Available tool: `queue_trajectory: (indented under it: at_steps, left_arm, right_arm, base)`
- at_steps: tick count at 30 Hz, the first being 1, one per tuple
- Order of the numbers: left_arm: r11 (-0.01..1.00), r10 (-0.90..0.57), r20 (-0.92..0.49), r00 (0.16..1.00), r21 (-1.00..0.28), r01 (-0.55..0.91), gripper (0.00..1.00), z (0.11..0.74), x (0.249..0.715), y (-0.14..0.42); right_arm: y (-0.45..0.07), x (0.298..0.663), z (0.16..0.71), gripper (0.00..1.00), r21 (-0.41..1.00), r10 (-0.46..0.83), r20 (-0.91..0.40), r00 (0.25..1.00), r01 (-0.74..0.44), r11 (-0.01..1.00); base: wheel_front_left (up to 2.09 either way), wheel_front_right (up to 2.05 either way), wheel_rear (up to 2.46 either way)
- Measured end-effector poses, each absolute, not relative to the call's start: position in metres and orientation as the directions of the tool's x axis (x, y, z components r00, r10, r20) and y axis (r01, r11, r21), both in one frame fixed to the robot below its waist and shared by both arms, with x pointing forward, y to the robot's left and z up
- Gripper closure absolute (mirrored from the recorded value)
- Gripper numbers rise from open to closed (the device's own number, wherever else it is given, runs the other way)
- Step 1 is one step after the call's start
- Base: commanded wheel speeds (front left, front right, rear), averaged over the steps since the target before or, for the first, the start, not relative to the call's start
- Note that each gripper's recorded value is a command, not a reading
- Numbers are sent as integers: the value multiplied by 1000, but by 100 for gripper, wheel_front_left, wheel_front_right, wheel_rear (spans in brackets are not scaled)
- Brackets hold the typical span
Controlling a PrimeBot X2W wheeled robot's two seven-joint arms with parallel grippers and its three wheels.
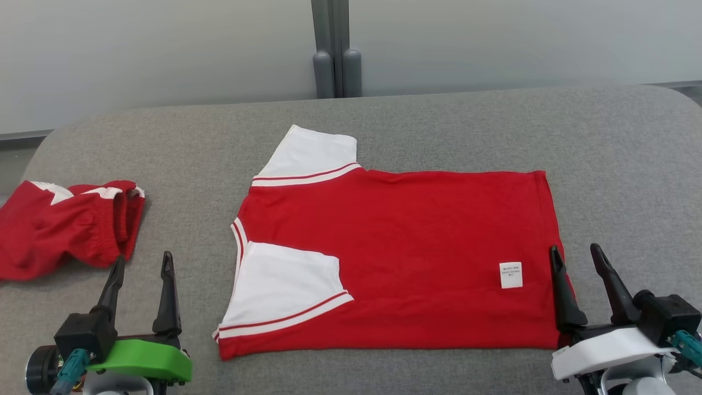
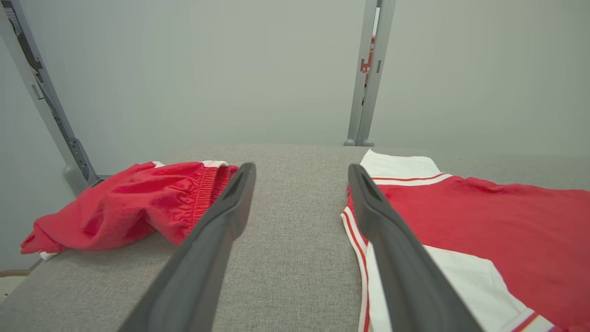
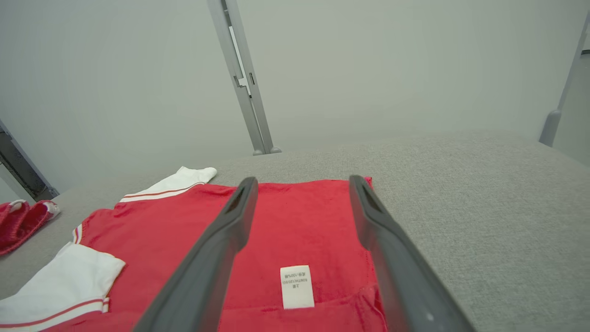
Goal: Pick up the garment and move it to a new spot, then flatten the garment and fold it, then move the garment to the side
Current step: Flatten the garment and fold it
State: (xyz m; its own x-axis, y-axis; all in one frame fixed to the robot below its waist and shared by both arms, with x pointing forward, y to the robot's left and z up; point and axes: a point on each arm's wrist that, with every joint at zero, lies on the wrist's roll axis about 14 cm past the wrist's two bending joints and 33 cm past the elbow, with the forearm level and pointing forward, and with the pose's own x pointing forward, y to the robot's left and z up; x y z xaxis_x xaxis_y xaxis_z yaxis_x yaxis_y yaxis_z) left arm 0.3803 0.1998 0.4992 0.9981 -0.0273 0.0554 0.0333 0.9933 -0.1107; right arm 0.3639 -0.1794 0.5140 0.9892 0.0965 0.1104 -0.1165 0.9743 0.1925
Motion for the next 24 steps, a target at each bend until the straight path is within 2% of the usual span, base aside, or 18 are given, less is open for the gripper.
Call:
queue_trajectory:
  at_steps: [17, 24]
  left_arm:
    - [994, -20, 12, 1000, -111, 22, 0, 484, 372, 202]
    - [996, -52, 33, 998, -74, 54, 0, 492, 391, 200]
  right_arm:
    - [-182, 361, 505, 0, 191, 77, 85, 993, -92, 977]
    - [-189, 375, 510, 0, 167, 72, 100, 992, -88, 982]
  base:
    - [0, 0, 0]
    - [0, 0, 0]
